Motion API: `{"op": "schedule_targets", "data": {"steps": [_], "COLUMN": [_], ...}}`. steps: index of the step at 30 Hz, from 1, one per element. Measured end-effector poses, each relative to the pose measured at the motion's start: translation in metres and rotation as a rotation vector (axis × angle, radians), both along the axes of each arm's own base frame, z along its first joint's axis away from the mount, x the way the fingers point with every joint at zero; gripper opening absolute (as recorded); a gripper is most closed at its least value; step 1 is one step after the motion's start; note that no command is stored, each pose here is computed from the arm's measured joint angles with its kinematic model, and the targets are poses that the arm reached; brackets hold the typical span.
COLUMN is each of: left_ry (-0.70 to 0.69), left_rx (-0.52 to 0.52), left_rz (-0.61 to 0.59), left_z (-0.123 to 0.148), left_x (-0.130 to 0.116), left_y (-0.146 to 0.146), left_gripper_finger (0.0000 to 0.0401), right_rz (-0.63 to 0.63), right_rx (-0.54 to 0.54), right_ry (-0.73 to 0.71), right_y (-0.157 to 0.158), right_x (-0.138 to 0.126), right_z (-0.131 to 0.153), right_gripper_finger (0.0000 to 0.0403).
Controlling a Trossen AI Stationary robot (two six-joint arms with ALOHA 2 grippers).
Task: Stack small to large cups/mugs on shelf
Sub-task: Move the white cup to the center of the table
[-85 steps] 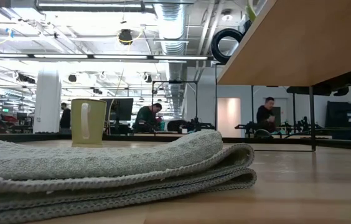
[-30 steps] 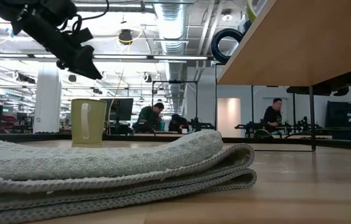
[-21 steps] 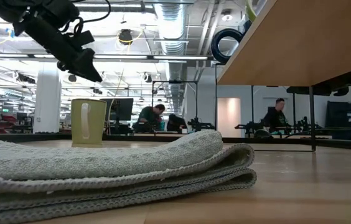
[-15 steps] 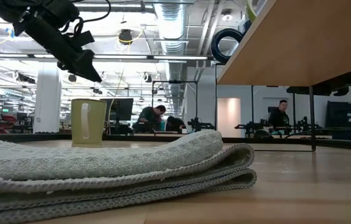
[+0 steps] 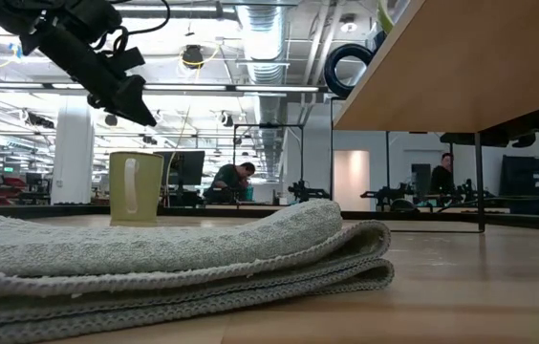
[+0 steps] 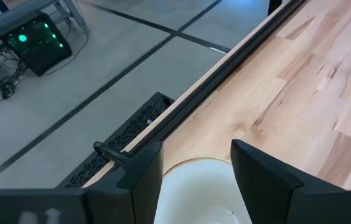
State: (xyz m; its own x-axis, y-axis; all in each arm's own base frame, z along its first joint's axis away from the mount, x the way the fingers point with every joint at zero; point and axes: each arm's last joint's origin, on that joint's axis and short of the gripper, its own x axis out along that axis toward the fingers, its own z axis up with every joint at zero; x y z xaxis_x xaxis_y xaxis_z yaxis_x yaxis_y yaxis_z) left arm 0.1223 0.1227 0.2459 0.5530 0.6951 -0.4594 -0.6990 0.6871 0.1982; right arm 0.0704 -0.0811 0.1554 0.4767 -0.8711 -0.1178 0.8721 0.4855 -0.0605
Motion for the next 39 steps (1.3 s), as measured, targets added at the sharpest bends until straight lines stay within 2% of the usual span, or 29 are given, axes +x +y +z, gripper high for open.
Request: {"op": "schedule_targets", "data": {"steps": [10, 13, 16, 20, 24, 27, 35, 39], "left_ry": [0.0, 0.052, 0.078, 0.143, 0.224, 0.243, 0.249, 0.273], "left_rx": [-0.034, -0.013, -0.041, -0.039, -0.016, -0.025, -0.016, -0.053], "left_rz": [0.013, -0.037, -0.101, -0.235, -0.29, -0.257, -0.142, -0.11], "left_z": [-0.002, -0.005, -0.01, -0.016, -0.023, -0.022, 0.004, 0.006], "left_x": [-0.001, 0.002, 0.004, 0.01, 0.014, 0.015, 0.007, 0.0], "left_y": [-0.001, 0.001, 0.001, 0.003, 0.007, 0.01, 0.023, 0.025], "left_gripper_finger": [0.0181, 0.0181, 0.0181, 0.0181, 0.0181, 0.0181, 0.0181, 0.0181], "right_rz": [0.0, 0.0, 0.0, 0.0, 0.0, 0.001, 0.0, 0.0], "right_rx": [-0.001, 0.0, 0.0, 0.0, 0.0, 0.0, 0.0, 0.0], "right_ry": [0.0, 0.0, 0.0, 0.0, 0.0, 0.0, 0.0, 0.0], "right_y": [0.0, 0.0, 0.0, 0.0, 0.0, 0.0, 0.0, 0.0], "right_x": [0.0, 0.0, 0.0, 0.0, 0.0, 0.0, 0.0, 0.0], "right_z": [0.0, 0.0, 0.0, 0.0, 0.0, 0.0, 0.0, 0.0], "right_gripper_finger": [0.0235, 0.0235, 0.0235, 0.0235, 0.0235, 0.0235, 0.0235, 0.0235]}}
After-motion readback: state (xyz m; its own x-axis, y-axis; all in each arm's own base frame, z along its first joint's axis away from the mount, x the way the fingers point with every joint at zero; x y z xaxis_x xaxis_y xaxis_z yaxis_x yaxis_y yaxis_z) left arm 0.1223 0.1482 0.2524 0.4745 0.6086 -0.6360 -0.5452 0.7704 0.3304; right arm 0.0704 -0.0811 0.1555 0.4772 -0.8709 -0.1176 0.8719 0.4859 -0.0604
